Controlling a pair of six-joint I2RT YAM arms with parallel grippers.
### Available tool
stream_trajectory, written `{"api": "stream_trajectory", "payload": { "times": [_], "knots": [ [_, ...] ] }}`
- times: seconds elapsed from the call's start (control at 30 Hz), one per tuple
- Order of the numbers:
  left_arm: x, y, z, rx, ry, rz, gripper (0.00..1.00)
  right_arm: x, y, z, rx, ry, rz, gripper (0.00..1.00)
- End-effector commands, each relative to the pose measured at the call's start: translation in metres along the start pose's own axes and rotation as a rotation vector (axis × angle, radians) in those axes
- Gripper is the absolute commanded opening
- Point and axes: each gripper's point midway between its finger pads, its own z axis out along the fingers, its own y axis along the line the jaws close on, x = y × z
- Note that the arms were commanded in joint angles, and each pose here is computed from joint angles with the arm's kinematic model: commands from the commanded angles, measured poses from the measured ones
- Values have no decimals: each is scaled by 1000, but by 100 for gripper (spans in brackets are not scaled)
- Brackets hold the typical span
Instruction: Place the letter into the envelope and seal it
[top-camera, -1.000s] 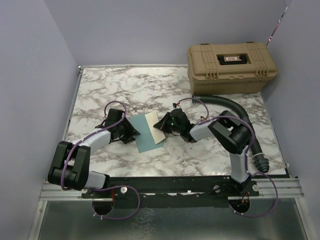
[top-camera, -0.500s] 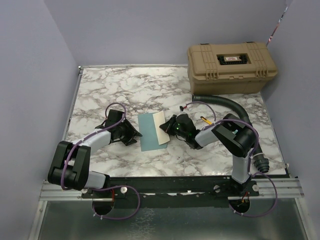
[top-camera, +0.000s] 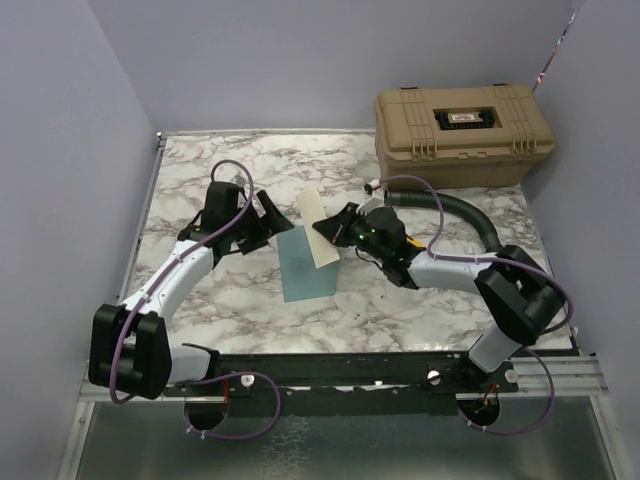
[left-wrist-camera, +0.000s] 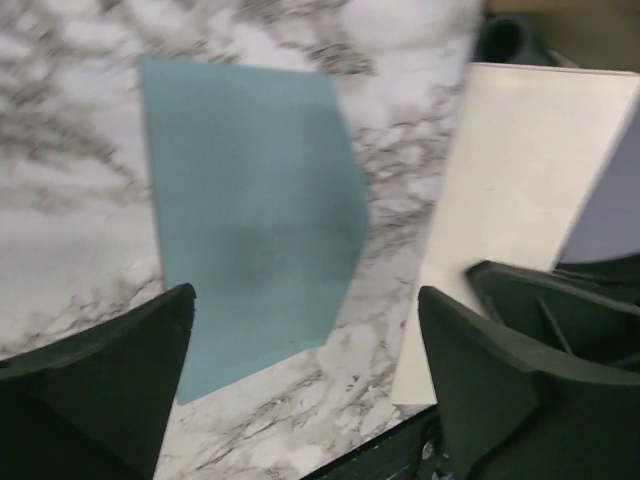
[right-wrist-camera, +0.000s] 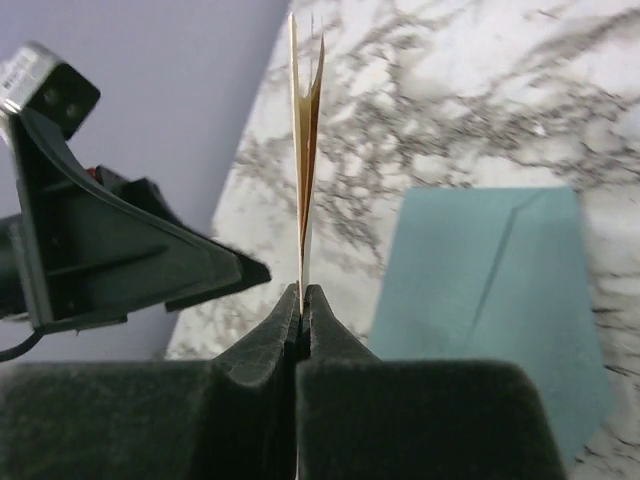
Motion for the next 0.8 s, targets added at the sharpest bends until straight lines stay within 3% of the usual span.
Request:
{"api": "stream_trajectory", "payload": {
  "times": [0.0,0.13,0.27,0.4,0.67,0.77],
  "knots": [
    [-27,-87,-42,345,-80,203,99,-18,35,-13,-113,56,46,0],
    [-36,-133,-71,552,-118,172,99,-52,78,-30,-298,29,161,1],
    [-42,-157,-89,662,-134,136,89,-73,112,-47,-447,43,283,0],
    [-48,-177,-104,777,-137,75,67,-79,131,-58,-543,73,351,1],
    [-52,-191,-112,834,-122,78,37,-78,146,-65,-629,125,383,1],
    [-50,-191,-112,838,-122,95,11,-76,149,-66,-645,144,364,1]
  ]
}}
